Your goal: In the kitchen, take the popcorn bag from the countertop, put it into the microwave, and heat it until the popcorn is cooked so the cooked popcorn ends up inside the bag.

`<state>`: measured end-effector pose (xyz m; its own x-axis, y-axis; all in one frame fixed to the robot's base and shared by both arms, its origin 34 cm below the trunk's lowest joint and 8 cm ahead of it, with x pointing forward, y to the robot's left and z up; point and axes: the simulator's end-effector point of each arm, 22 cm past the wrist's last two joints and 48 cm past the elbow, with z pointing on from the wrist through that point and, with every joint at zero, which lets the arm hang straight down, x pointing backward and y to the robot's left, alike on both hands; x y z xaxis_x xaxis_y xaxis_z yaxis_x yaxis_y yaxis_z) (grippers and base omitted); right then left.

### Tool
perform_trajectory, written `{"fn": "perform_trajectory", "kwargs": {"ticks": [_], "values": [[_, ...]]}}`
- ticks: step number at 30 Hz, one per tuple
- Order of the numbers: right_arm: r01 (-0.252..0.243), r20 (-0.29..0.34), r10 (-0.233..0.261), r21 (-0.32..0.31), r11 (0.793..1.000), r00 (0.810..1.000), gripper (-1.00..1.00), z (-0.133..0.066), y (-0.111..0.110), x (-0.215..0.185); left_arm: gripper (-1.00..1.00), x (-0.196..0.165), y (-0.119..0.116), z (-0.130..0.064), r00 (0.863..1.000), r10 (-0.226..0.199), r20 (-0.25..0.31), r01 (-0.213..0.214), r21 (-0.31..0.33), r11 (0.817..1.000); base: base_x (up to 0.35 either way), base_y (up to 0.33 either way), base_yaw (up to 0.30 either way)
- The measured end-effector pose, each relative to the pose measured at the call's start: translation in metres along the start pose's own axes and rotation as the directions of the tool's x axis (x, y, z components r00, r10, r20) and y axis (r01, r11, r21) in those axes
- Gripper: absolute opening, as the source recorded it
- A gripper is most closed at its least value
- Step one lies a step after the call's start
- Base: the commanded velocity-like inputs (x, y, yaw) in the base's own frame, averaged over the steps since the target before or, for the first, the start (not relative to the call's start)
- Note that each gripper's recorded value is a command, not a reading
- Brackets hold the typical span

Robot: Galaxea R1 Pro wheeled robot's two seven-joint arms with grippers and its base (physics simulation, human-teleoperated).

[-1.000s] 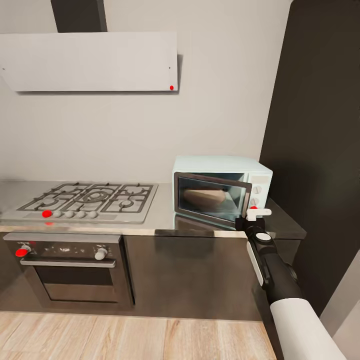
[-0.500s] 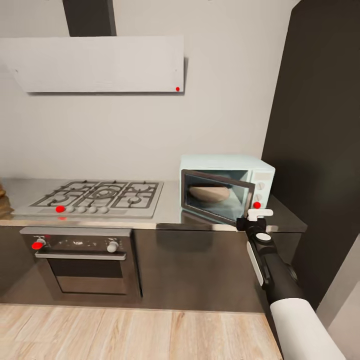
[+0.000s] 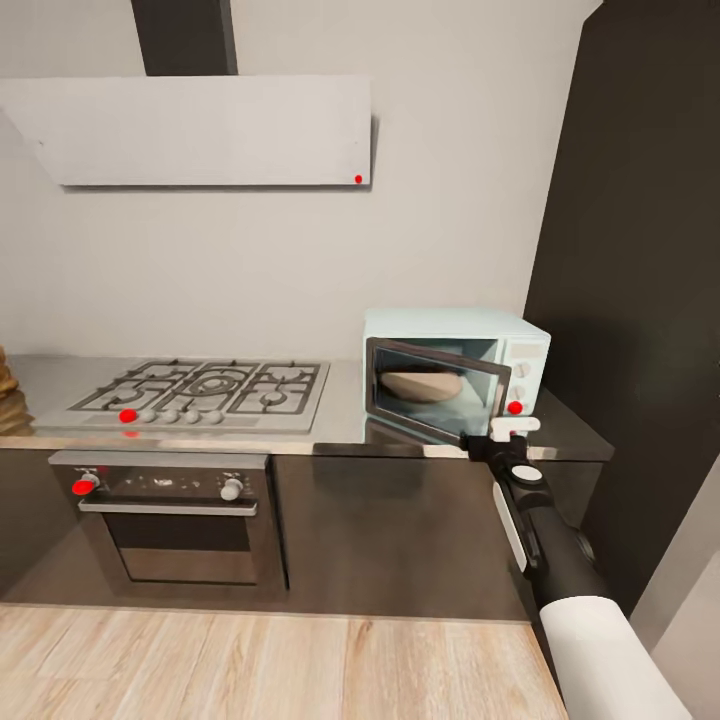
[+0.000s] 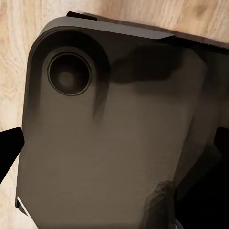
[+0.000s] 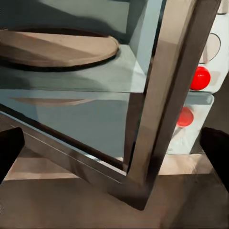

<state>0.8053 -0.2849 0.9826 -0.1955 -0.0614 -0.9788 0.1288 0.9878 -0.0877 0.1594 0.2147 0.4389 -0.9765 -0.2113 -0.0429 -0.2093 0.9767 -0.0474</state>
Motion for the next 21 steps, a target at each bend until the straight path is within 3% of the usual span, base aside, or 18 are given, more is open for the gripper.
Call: {"fn": "perform_trajectory", "kwargs": {"ticks": [12,14,17,21], "values": [[0.001,-0.04,-0.001,0.005,1.0,0.999,1.0,-0.001,-0.006,0.017,1.0,0.0,0.0,0.0,1.0,0.0,0.0,0.0,0.0,1.0,0.0,0.0,0.0],[0.053,-0.123,-0.047,0.048,0.997,0.991,1.0,-0.011,-0.042,0.061,1.0,0.0,0.0,0.0,1.0,-0.001,0.0,0.001,0.0,1.0,0.0,0.0,0.0],[0.077,-0.156,-0.064,0.075,0.994,0.986,1.0,-0.015,-0.064,0.077,1.0,0.0,0.0,0.0,1.0,-0.001,0.0,0.001,0.0,1.0,0.0,0.0,0.0],[0.018,-0.158,0.008,0.164,0.986,0.987,1.0,-0.019,-0.112,0.079,1.0,0.0,0.0,0.0,1.0,-0.001,0.0,0.001,0.0,1.0,0.0,0.0,0.0]]}}
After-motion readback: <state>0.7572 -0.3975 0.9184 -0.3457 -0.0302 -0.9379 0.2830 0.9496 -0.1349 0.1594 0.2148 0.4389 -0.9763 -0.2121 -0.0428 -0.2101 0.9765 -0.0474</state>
